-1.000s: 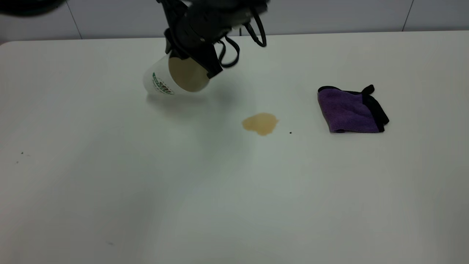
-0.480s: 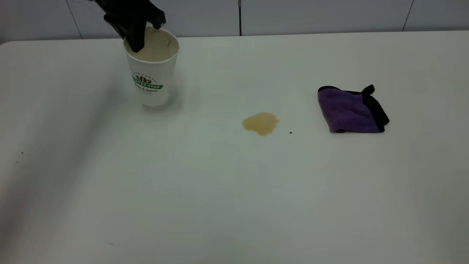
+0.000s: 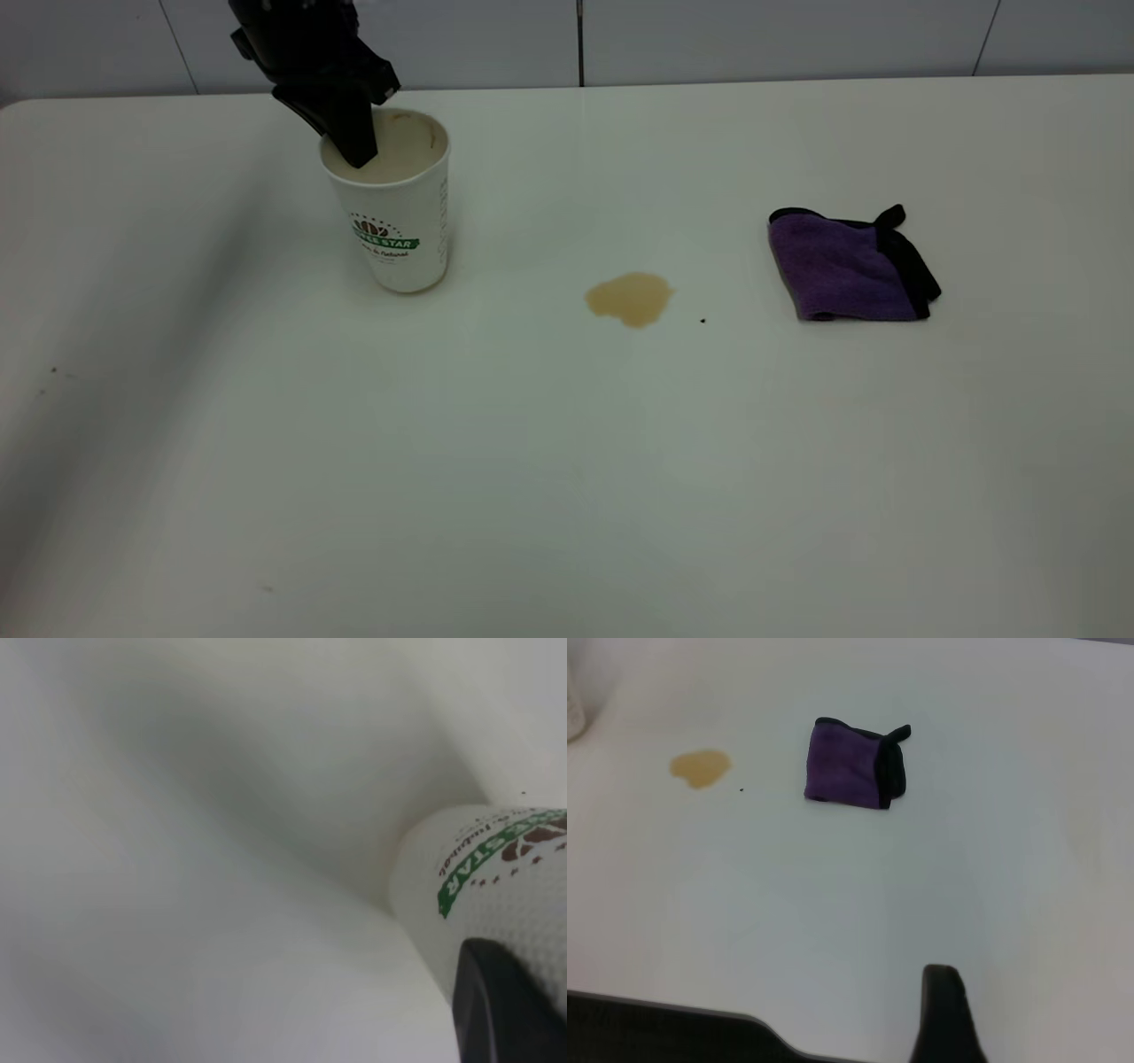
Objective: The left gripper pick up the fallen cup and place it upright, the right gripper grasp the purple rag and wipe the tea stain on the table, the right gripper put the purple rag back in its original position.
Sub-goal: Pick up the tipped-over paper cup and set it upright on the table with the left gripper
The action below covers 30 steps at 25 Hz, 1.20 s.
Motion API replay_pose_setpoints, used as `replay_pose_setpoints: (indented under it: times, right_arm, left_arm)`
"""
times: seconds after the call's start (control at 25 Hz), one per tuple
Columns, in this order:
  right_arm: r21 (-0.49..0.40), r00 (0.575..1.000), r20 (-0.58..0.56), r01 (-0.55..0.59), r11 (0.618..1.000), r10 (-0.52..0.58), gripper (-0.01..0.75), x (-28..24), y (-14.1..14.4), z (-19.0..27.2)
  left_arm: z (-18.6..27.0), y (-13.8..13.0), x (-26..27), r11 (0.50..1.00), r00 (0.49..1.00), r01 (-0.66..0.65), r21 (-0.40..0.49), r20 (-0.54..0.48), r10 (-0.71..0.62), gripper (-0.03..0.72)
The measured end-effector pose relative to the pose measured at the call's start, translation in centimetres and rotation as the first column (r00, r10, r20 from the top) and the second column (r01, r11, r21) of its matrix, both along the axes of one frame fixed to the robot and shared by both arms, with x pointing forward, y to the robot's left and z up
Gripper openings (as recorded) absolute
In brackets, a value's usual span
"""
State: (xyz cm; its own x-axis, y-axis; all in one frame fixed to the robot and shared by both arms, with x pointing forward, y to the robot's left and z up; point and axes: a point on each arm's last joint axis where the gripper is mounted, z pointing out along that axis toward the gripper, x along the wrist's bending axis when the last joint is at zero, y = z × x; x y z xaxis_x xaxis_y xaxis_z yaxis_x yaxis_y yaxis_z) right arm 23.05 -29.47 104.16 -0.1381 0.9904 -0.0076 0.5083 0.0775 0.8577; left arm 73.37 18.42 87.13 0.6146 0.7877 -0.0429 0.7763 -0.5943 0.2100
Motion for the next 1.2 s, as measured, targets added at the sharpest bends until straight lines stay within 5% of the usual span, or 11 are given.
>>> replay_pose_setpoints:
  times: [0.72,1.2]
  right_arm:
    - [0.000,1.000,0.000,0.000,1.000,0.000,0.560,0.0,0.0,0.0]
    - [0.000,1.000,0.000,0.000,1.000,0.000,0.560,0.0,0.0,0.0]
  left_arm:
    - [-0.9,-0.1,0.1,1.000,1.000,-0.002,-0.007,0.003,0.002,0.014]
    - [1.0,0.0,-0.1,1.000,1.000,-0.004,-0.009,-0.001,0.004,0.379]
